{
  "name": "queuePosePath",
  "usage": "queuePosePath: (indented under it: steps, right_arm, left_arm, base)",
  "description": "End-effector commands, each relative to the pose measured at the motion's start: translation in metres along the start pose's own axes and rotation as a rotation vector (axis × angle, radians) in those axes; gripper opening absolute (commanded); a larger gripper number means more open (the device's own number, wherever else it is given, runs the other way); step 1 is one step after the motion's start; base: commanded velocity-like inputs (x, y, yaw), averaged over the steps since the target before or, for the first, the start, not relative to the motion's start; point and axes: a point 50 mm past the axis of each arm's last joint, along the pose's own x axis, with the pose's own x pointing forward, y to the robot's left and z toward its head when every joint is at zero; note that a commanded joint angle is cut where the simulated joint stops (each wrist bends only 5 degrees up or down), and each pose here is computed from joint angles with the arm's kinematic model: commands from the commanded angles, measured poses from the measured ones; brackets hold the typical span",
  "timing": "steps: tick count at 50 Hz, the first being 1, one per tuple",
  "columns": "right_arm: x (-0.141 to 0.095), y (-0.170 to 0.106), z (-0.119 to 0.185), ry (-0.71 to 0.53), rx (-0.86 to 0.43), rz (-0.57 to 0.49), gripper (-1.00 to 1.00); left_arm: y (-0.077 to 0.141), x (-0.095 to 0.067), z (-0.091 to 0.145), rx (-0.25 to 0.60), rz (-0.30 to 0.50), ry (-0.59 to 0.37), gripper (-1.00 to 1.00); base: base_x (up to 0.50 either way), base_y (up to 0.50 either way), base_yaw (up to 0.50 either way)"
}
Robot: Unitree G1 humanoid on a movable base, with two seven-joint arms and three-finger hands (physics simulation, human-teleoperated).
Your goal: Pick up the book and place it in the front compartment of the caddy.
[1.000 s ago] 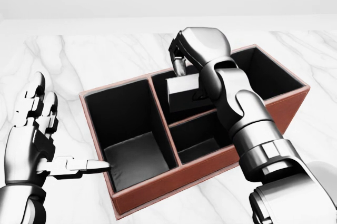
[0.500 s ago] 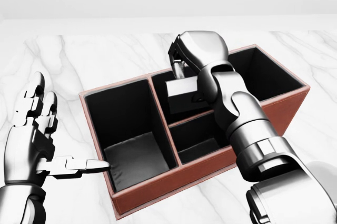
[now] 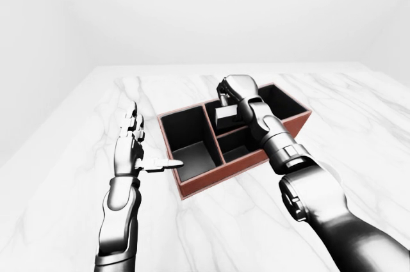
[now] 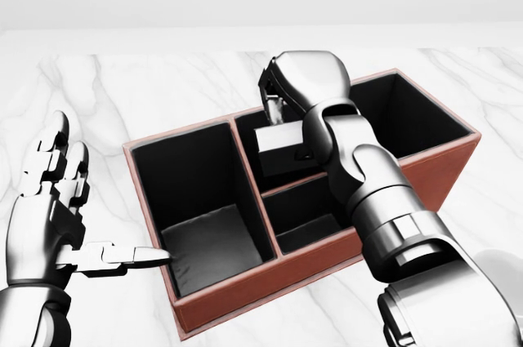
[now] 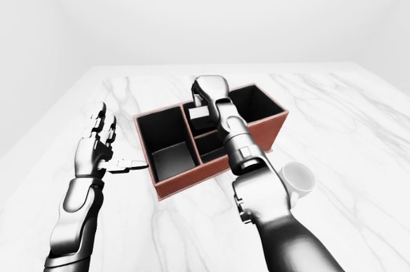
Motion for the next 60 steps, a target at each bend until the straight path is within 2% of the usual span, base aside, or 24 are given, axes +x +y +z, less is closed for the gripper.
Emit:
queuePosePath:
  steps: [1, 60]
  right_arm:
    - [0.002, -0.008, 0.001, -0.001, -0.004, -0.063, -1.0]
    - [0.001, 0.002, 0.006, -0.007, -0.04, -0.125, -1.0]
  left_arm:
    - [0.0, 0.0, -0.001, 0.0, 0.0, 0.003, 1.0]
    - [0.0, 0.0, 0.003, -0.003, 0.002, -0.012, 1.0]
  base:
    - [0.0, 0.0, 0.0]
    - [0.0, 0.0, 0.0]
